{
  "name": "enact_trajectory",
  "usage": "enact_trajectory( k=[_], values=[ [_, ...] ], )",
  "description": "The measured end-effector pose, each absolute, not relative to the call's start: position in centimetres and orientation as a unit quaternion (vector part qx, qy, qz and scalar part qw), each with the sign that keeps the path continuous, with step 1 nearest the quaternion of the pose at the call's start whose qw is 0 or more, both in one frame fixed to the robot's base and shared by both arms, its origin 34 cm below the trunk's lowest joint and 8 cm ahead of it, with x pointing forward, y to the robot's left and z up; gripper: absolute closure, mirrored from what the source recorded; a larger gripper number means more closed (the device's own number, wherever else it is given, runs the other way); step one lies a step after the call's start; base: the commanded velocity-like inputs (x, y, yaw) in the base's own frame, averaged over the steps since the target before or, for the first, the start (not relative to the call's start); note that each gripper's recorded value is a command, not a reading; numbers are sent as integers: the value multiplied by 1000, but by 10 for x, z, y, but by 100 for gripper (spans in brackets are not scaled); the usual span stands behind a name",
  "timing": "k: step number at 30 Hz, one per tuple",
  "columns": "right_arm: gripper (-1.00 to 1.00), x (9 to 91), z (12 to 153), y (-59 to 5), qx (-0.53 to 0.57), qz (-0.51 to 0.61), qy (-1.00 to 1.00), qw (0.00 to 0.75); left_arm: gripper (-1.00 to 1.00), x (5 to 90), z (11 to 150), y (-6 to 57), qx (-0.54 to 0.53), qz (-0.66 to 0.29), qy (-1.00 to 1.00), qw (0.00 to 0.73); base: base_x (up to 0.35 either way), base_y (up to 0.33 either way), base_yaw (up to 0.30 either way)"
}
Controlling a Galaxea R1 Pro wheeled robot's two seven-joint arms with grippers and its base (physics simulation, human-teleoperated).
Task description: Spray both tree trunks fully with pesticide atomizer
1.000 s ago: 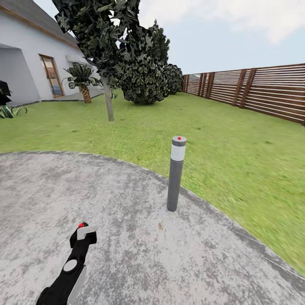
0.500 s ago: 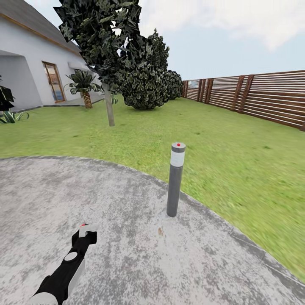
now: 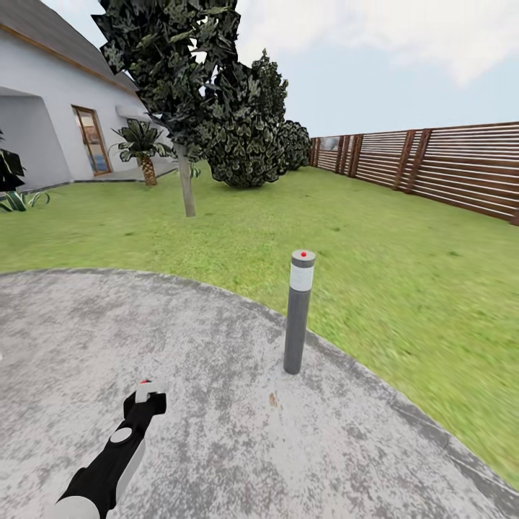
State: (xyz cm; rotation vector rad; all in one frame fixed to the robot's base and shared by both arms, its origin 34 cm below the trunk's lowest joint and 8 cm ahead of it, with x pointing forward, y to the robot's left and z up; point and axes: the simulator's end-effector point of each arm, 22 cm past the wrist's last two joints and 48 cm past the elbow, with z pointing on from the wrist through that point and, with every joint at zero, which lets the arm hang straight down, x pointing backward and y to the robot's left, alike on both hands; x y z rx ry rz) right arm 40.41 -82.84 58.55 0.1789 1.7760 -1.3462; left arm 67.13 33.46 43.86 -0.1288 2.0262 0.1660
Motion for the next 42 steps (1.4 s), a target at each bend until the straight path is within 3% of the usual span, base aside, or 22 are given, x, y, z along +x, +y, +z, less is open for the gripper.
enact_trajectory(
  k=[42],
  values=[
    [-100, 423, 677, -830, 67, -544, 716, 433, 100, 684, 518, 335, -52, 71, 853, 515, 0, 0, 0]
  ],
)
